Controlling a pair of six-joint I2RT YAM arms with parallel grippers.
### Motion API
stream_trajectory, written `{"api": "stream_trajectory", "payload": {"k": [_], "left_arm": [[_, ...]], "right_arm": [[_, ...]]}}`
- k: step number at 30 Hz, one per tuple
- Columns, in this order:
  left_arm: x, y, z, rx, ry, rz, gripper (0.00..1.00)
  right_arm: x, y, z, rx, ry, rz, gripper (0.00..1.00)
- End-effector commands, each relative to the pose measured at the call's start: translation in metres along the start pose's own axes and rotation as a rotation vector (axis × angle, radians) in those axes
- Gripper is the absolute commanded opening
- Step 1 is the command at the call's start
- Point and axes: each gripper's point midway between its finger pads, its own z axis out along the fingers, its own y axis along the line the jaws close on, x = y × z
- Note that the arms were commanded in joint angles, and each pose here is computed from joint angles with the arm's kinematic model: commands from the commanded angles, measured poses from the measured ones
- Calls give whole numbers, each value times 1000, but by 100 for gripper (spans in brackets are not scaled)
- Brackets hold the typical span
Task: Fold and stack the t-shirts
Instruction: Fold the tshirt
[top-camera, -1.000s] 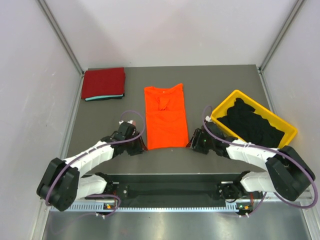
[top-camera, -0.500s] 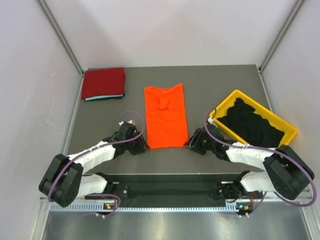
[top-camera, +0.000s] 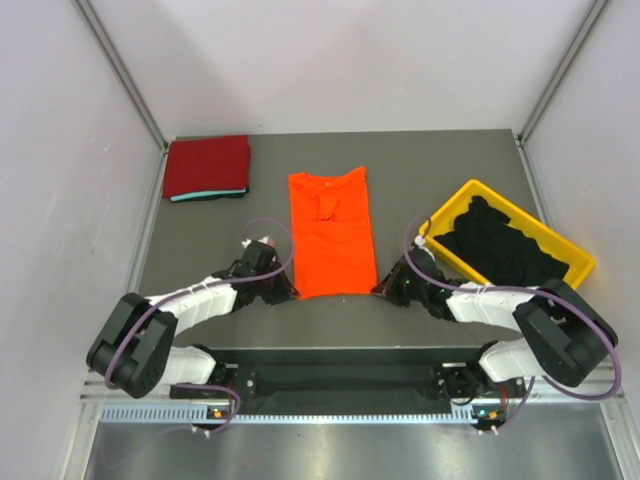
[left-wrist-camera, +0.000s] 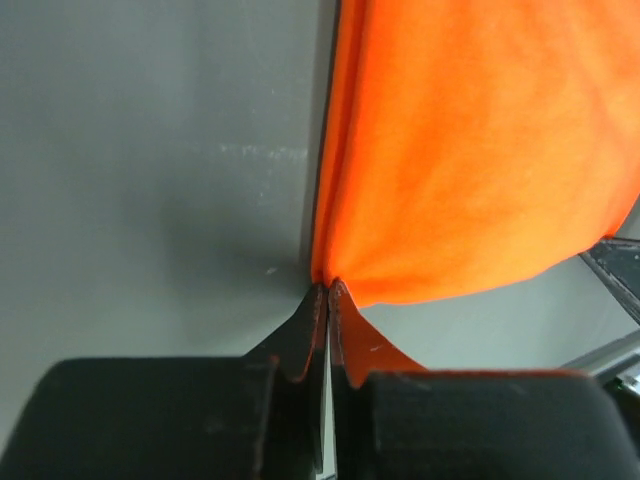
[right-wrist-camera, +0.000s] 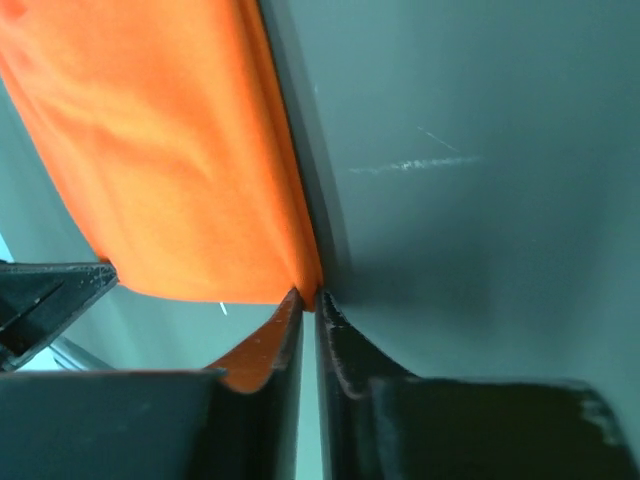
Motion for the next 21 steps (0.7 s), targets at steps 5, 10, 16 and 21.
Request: {"api": "stream_trajectory", "payload": {"k": [5, 10, 16, 21], "left_arm": [[-5, 14, -17, -142, -17, 115, 0], [-8, 0, -47, -140, -78, 138, 0], [22, -9, -67, -95, -55, 156, 0], [35, -22, -91, -47, -63, 147, 0]], "right_arm": [[0, -28, -13, 134, -20, -124, 0], [-3, -18, -37, 138, -47, -229, 0], [8, -13, -65, 116, -63, -288, 0], [14, 3, -91, 35, -85, -322, 0]]}}
